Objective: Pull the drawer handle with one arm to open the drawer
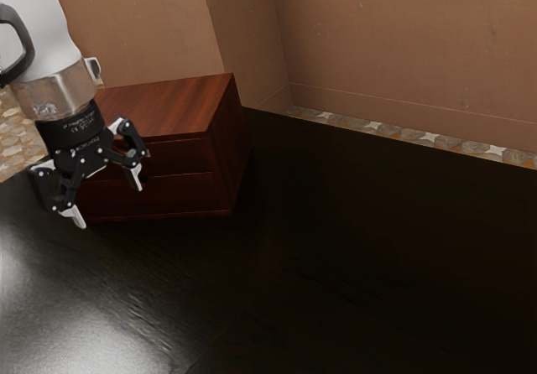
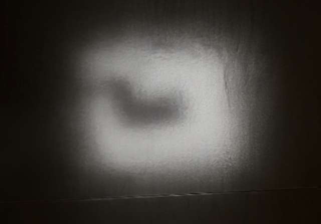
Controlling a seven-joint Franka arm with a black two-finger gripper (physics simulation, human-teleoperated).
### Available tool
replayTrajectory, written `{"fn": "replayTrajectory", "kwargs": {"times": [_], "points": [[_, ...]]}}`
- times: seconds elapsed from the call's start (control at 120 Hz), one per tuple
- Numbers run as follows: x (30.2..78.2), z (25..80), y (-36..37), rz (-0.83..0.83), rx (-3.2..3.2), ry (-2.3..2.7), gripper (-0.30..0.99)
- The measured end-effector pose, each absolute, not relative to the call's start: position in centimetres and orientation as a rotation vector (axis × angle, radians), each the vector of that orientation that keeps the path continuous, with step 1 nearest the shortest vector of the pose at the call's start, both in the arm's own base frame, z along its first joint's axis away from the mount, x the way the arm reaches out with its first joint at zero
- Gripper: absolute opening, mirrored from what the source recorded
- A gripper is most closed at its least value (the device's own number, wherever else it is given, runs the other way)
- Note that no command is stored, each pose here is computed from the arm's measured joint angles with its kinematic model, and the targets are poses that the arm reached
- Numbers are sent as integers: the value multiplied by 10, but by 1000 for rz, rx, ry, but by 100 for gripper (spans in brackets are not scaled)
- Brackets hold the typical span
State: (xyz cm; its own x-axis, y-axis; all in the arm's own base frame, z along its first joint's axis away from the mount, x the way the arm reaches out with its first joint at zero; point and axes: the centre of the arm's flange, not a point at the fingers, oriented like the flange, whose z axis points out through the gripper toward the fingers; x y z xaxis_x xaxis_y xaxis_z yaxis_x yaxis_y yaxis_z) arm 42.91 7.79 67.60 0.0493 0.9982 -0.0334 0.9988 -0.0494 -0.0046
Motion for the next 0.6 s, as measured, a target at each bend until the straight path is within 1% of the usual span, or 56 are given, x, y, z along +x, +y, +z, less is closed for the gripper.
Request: {"fn": "replayTrajectory", "kwargs": {"times": [0.167, 0.283, 0.425, 0.6], "points": [[426, 685, 83, 21, 2205, 2170, 69], [423, 685, 89, 36, 2172, 2196, 69], [449, 651, 78, -59, 2219, 2235, 69], [447, 639, 106, -95, 2120, 2368, 69]]}}
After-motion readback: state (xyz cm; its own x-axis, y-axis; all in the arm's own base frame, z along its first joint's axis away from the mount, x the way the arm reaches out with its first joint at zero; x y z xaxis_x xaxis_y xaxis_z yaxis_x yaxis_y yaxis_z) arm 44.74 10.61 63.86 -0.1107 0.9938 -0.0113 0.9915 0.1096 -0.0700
